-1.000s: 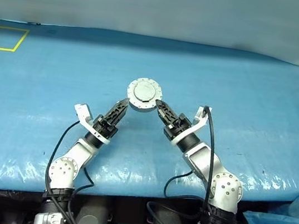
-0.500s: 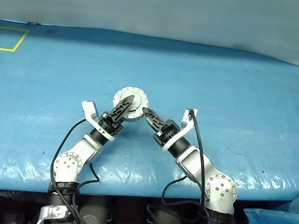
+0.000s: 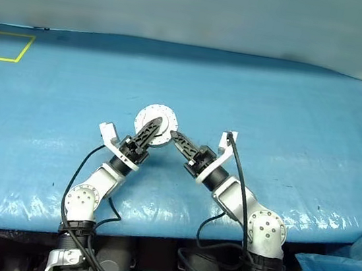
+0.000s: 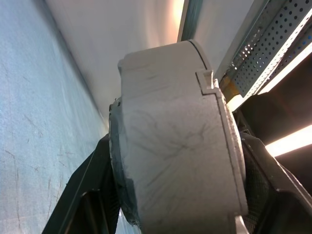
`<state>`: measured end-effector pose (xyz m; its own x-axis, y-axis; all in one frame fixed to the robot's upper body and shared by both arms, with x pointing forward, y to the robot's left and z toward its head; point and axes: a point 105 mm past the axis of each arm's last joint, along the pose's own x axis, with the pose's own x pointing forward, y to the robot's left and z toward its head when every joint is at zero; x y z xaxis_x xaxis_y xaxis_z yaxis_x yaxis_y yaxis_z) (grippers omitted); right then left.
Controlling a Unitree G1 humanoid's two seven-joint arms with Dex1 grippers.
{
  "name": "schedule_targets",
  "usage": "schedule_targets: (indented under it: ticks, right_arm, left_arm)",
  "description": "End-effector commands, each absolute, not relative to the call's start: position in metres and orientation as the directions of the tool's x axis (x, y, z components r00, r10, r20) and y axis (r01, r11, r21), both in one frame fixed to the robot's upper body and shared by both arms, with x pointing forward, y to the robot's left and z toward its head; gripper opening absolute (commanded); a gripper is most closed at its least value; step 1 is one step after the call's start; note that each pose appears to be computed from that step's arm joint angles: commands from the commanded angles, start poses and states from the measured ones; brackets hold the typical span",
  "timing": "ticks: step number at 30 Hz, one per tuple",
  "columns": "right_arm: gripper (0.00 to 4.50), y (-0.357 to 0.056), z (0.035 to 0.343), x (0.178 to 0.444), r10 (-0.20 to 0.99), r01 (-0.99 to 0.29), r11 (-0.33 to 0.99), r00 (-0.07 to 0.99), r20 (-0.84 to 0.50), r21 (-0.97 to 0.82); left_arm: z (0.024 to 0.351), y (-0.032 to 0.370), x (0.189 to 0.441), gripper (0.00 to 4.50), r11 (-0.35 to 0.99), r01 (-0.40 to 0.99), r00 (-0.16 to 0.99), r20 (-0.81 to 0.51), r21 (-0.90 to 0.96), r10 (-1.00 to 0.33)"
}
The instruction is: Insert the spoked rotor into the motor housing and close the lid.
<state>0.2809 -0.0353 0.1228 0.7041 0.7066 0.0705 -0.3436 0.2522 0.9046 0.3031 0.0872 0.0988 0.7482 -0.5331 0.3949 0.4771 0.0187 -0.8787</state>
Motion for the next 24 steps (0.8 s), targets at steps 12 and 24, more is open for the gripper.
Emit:
schedule_targets:
  ticks: [12,24]
  right_arm:
    - [1.56,-0.037,0.143,0.281,0.689,-0.442,0.262,0.708,0.154,0.858]
    - [3.83,-0.079,0.133,0.316,0.444,-0.355,0.606,0.893,0.067,0.712]
  left_arm:
    - [0.111,0.085,0.309,2.64,0.021,0.492,0.777,0.428,-0.870,-0.462]
    - [0.093,0.113,0.329,2.64,0.190,0.390,0.886,0.311,-0.901,-0.343]
